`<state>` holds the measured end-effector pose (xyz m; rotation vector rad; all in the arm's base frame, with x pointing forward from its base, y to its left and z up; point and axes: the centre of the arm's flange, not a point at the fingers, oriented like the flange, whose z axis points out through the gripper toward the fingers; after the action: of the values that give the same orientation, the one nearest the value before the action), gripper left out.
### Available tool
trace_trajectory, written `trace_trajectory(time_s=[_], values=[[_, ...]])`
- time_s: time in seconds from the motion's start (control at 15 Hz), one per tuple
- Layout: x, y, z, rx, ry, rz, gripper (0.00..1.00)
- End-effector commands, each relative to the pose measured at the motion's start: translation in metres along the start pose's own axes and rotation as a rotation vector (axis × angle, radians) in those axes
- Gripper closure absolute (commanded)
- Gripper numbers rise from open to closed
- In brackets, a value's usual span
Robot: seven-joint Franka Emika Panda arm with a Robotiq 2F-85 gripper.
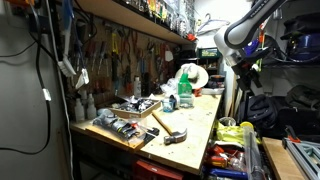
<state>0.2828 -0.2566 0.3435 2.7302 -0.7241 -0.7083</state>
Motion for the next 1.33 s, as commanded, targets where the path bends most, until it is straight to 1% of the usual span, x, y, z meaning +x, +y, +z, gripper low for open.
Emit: trace_trajectory(time_s=[0.0,0.2,0.4,0.6,0.73,0.87,1.13,1.27], values=[[0.002,0.008,0.009,0.048,0.069,-0.031,0.0],[0.006,0.037,0.03,0.138,0.116,-0.072,0.0],[0.001,0.071,0.06,0.245,0.129,-0.108,0.0],[0.001,0.104,0.087,0.345,0.174,-0.114,0.0],[0.004,0.121,0.101,0.377,0.199,-0.138,0.0],[0.01,0.13,0.116,0.397,0.206,-0.149,0.0],[0.025,0.13,0.148,0.432,0.203,-0.153,0.0],[0.033,0.13,0.166,0.445,0.178,-0.161,0.0]])
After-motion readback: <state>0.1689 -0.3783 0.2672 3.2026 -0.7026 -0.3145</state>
